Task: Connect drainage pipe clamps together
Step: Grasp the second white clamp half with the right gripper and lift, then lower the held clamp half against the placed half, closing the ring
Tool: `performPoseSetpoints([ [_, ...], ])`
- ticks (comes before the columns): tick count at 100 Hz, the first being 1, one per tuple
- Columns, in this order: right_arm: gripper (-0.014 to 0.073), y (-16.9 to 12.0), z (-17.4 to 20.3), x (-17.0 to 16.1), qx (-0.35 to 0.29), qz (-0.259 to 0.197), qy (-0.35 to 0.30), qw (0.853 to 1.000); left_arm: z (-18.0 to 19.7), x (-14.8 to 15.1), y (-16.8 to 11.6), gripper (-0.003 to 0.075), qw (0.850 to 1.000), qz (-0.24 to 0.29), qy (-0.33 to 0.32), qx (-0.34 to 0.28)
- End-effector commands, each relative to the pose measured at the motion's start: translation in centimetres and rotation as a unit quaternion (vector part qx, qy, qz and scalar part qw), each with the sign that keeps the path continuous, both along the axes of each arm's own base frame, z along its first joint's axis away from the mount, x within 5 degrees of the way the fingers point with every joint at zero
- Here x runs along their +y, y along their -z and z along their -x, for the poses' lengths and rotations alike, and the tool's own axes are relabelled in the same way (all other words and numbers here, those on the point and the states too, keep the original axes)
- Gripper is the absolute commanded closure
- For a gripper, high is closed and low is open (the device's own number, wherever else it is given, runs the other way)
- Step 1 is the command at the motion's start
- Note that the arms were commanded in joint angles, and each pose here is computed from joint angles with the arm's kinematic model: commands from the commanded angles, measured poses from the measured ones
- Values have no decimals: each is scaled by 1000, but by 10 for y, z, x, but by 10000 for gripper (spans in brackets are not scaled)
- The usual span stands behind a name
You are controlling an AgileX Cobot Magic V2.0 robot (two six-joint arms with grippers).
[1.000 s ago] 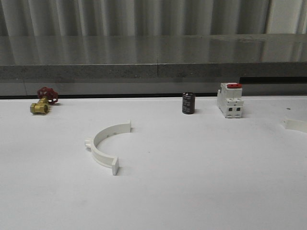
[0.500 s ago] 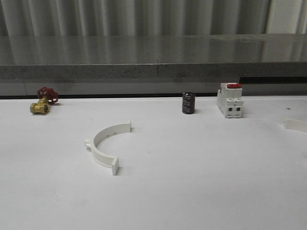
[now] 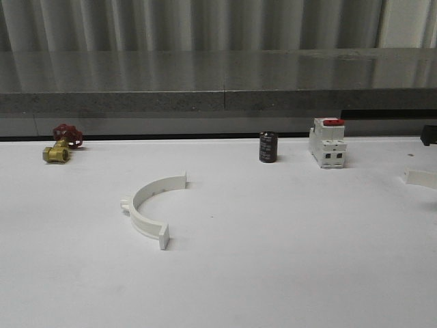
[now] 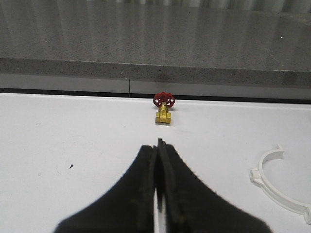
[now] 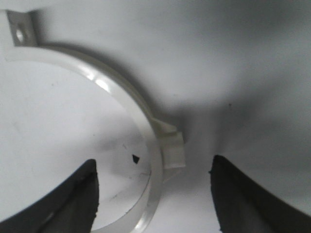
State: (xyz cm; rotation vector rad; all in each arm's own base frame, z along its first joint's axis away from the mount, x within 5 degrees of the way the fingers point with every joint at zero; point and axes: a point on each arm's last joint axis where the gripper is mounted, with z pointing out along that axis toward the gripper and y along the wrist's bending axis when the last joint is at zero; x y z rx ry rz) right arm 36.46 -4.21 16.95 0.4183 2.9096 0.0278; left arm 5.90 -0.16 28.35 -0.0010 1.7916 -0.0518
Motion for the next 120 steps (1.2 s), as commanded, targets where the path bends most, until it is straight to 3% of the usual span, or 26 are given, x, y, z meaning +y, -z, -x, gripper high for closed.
performPoseSetpoints([
  [1, 205, -23, -6, -3, -46, 6, 3, 999, -1, 0, -15, 741, 999, 5, 2, -43],
  [18, 456, -17, -8, -3, -34, 4, 3, 999, -1, 0, -15, 741, 999, 5, 2, -43],
  [31, 570, -17, -8, -3, -37, 4, 3, 999, -1, 0, -15, 741, 999, 5, 2, -43],
  [62, 578, -19, -4, -2, -19, -1, 4, 1000, -1, 0, -15, 741, 999, 5, 2, -43],
  [81, 578, -38, 4, 5, -25, -1, -5, 1000, -1, 0, -15, 741, 999, 5, 2, -43],
  [105, 578, -68, 13, 40, -48, -15, -1, 999, -1, 0, -15, 741, 999, 5, 2, -43],
  [120, 578, -76, 24, 74, -25, -29, -7, 999, -1, 0, -15, 741, 999, 5, 2, -43],
])
